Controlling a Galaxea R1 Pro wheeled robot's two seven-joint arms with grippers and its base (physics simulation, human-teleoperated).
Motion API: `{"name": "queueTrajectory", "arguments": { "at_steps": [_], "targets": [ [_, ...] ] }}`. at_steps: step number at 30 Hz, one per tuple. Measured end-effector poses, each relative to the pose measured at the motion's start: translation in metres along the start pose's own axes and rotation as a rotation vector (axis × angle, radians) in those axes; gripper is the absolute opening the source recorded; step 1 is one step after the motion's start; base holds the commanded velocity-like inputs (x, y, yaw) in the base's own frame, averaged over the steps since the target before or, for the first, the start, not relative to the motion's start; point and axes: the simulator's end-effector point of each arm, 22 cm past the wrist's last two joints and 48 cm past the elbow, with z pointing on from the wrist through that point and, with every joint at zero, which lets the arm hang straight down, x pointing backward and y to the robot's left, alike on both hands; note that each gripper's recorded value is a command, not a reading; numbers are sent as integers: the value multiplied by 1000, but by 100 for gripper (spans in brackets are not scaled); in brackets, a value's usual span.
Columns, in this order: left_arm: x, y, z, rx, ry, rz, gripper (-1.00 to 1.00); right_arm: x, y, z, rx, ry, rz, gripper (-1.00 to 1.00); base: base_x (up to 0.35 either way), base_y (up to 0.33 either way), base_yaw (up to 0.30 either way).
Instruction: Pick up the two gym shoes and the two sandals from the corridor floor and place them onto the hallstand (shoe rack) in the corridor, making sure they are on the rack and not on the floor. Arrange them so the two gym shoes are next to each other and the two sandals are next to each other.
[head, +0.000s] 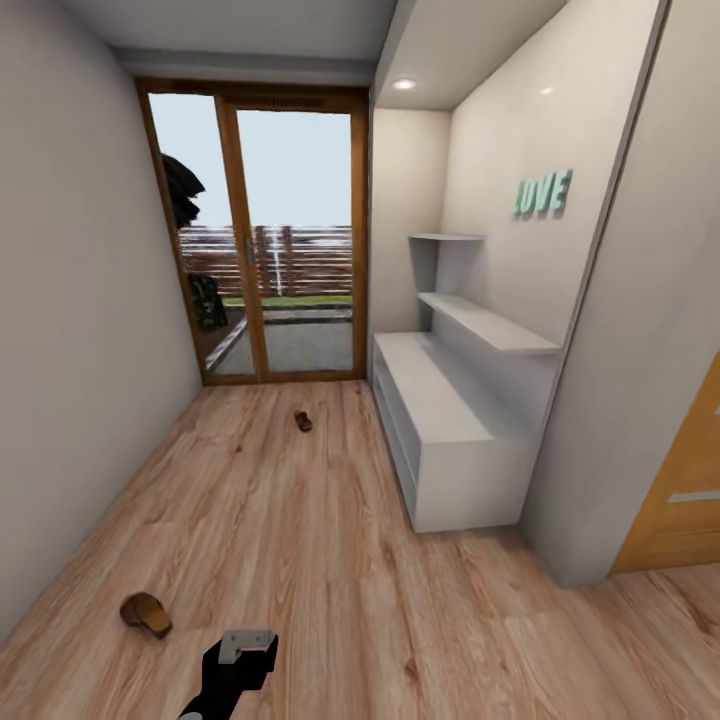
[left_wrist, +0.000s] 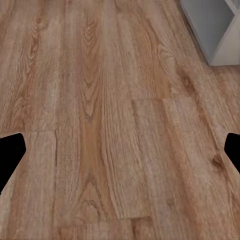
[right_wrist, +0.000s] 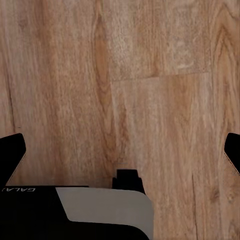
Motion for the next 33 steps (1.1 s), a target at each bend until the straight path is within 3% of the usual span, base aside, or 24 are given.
{"name": "queueTrajectory", "arguments": {
  "at_steps": [15, 33],
  "targets": [
    [0, 0, 0, 0, 0, 0, 100, 0, -1, 0, 2, 0, 3, 100, 348, 0, 7],
    [8, 0, 1, 0, 16, 0, 100, 6, -2, 2, 2, 17, 4, 100, 348, 0, 193]
  ]
}}
